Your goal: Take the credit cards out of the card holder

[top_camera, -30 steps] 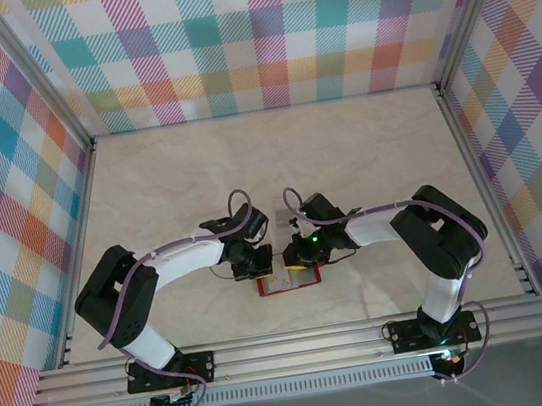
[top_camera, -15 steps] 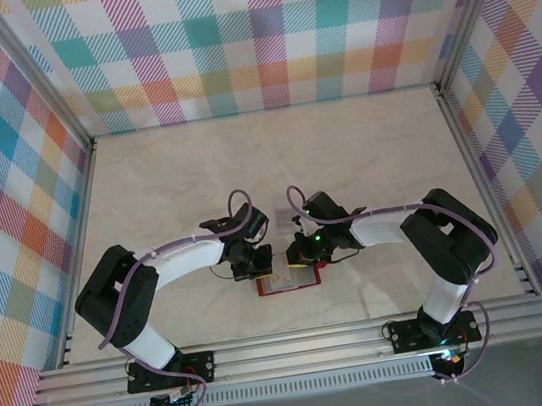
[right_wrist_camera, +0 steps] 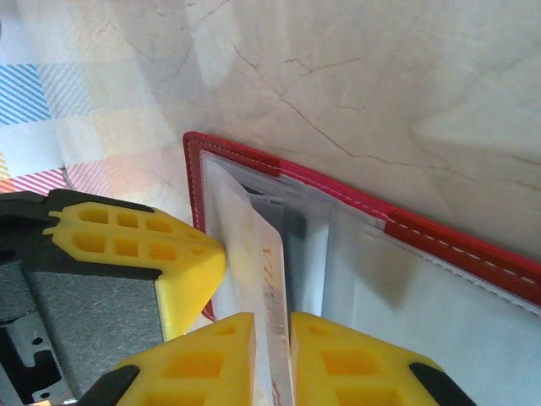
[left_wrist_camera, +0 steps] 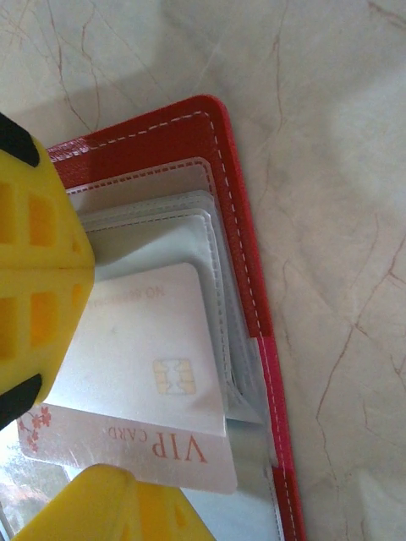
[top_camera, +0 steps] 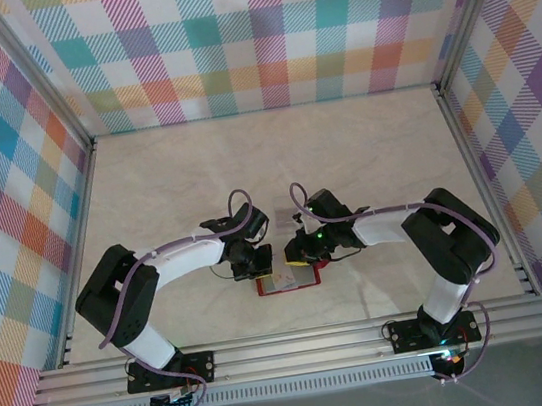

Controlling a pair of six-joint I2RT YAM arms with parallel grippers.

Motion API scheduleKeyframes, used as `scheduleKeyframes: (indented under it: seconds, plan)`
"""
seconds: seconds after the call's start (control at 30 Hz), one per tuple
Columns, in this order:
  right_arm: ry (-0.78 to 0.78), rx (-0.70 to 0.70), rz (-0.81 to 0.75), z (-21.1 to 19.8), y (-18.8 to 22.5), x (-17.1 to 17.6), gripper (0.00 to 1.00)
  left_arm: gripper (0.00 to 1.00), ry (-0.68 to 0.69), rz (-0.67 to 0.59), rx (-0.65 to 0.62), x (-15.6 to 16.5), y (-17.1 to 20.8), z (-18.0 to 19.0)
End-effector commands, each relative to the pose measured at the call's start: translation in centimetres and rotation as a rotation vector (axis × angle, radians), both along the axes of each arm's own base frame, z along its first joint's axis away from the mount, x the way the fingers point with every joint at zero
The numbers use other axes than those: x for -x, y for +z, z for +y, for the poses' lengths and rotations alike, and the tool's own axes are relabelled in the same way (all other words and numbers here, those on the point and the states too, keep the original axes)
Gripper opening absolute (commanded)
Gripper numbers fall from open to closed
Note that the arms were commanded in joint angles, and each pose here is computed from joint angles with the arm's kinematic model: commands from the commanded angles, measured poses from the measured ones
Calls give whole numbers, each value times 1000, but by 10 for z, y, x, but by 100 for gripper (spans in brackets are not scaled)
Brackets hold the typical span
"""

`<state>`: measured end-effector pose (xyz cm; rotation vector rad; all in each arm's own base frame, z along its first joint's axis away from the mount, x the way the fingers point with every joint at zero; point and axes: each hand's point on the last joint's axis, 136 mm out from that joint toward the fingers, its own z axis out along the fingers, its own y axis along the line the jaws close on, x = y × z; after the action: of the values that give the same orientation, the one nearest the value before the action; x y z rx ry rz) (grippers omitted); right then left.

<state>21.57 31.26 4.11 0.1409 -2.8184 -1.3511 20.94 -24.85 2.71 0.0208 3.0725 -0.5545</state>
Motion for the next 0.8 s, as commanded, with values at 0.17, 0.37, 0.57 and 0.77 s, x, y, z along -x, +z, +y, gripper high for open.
scheduleKeyframes:
  seconds: [0.17, 0.37, 0.57, 0.77]
  plan:
    - [24, -46, 36, 6, -5, 2, 18, 1, -20, 35, -73, 10, -11, 11]
    - [26, -53, 43, 6, -5, 4, 14, 1, -20, 36, -74, 10, -12, 11]
    - [20, -27, 32, 2, -5, 5, 9, 1, -21, 36, -74, 11, -12, 12]
    - [7, 89, -32, -17, -1, 3, 5, 1, -16, 23, -69, 10, -10, 12]
